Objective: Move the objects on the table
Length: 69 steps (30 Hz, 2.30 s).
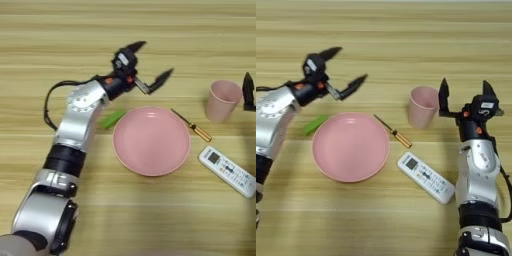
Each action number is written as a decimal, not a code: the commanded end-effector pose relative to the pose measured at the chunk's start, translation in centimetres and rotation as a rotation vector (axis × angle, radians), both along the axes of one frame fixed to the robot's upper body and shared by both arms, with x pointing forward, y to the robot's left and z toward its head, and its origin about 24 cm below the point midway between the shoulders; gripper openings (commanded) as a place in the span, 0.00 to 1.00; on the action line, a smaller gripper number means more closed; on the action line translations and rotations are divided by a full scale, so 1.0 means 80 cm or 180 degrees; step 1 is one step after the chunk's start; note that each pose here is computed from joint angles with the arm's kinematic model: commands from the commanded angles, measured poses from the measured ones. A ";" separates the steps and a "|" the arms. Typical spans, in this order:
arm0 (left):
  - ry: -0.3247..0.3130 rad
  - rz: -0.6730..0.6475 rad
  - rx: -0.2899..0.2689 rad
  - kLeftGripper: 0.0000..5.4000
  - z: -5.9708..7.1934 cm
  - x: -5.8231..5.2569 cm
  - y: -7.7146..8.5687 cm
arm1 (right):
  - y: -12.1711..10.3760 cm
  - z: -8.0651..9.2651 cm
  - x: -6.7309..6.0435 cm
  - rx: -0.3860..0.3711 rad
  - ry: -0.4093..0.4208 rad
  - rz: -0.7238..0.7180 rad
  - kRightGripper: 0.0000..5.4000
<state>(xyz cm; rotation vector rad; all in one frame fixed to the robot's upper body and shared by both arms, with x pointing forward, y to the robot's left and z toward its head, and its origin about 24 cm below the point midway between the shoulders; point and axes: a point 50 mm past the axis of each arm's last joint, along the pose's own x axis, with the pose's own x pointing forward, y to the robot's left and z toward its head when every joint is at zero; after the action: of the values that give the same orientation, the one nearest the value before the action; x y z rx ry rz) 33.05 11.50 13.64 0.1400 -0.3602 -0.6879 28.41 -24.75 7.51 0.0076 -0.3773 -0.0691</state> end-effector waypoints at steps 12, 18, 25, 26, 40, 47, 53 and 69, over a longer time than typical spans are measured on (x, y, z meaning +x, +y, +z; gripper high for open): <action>-0.0028 0.1917 -0.0529 1.00 -0.061 -0.009 0.095 | -0.004 0.007 -0.001 -0.0208 0.0068 0.0370 1.00; -0.0049 0.2012 -0.0549 1.00 -0.062 -0.004 0.092 | 0.015 0.029 -0.001 -0.0408 0.0058 0.0910 1.00; -0.0001 0.1994 -0.0580 1.00 -0.066 -0.001 0.088 | 0.032 0.037 -0.005 -0.0417 0.0340 0.1194 1.00; 0.0019 0.2001 -0.0595 1.00 -0.066 0.000 0.089 | 0.033 0.035 -0.005 -0.0433 0.0443 0.1178 1.00; 0.0104 0.2053 -0.0730 1.00 -0.067 0.005 0.100 | 0.041 -0.009 -0.056 -0.0447 0.1426 0.0740 1.00; 0.0095 0.2037 -0.0739 1.00 -0.067 0.006 0.102 | 0.049 -0.013 -0.064 -0.0548 0.1439 0.0679 1.00; 0.0088 0.2028 -0.0721 1.00 -0.067 0.005 0.101 | 0.046 -0.022 -0.055 -0.0455 0.1498 0.0588 1.00; 0.0070 0.2002 -0.0692 1.00 -0.068 0.004 0.101 | 0.042 -0.037 -0.026 -0.0343 0.1579 0.0495 1.00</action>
<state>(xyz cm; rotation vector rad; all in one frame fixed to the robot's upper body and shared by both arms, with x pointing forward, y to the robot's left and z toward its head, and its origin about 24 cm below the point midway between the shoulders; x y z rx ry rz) 33.28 19.51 7.95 0.0186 -0.3310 -0.0198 25.78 -21.46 4.33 -0.0854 0.1282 0.1092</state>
